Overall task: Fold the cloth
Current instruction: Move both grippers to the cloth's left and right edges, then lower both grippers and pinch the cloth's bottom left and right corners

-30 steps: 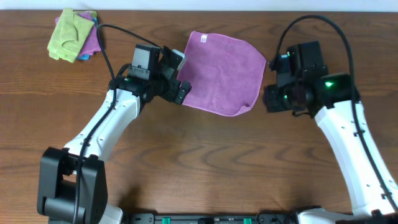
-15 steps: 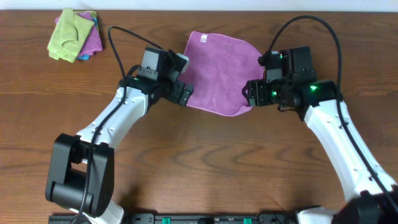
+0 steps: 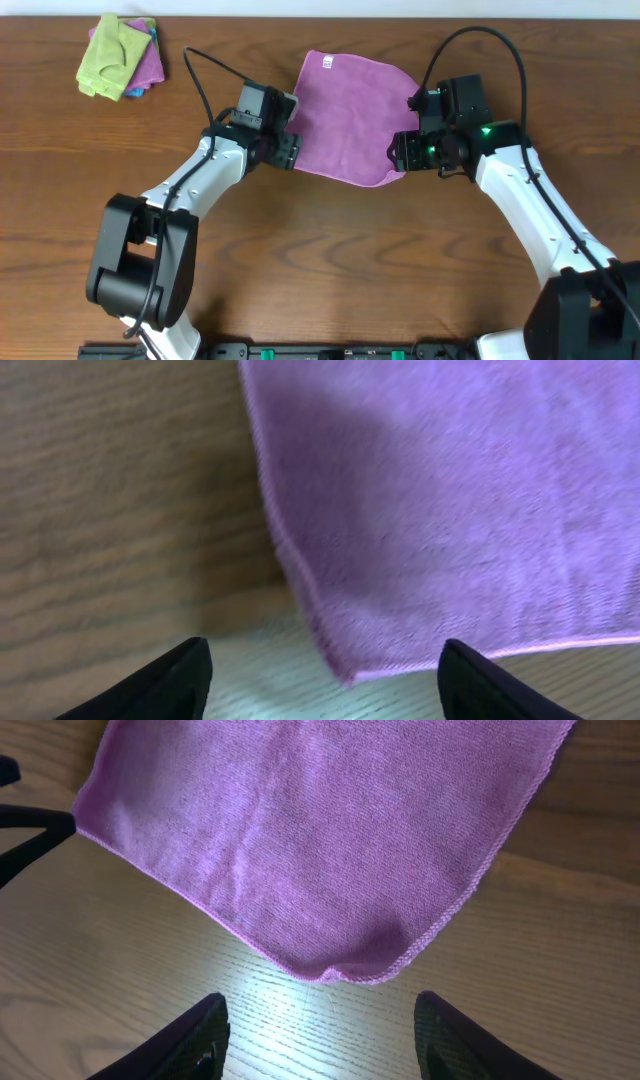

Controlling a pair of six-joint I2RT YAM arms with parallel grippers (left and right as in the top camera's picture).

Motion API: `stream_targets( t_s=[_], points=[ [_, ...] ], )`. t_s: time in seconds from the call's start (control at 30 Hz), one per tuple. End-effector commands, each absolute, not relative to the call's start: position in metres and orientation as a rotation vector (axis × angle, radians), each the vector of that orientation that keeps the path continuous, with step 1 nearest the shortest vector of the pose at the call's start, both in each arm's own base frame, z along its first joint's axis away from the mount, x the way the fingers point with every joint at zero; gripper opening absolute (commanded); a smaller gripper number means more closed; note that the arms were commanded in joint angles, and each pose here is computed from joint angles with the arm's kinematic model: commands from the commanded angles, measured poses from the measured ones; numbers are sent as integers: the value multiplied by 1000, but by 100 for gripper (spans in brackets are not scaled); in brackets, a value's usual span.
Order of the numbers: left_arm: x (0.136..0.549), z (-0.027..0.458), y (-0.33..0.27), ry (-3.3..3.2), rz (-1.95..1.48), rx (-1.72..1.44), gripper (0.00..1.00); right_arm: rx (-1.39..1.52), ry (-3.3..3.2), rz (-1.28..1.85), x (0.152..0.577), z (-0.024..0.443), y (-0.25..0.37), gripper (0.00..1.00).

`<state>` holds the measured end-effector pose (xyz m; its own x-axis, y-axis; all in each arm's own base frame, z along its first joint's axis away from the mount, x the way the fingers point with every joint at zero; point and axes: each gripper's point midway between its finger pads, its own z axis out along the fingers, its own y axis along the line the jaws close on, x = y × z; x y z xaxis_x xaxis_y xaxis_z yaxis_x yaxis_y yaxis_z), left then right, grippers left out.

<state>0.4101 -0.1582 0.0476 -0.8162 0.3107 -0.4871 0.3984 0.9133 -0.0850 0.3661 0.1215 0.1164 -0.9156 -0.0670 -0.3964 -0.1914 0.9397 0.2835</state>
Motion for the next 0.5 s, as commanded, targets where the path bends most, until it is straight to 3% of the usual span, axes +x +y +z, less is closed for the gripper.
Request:
stream_targets(
  t_s=[0.0,0.47],
  points=[
    [411,42,-150,2630,-185,490,72,-171,2704,454,366,117,122,60],
    [404,21,-159,2693,-279,441,62,-170,2692,455,369,118,122,58]
  ],
)
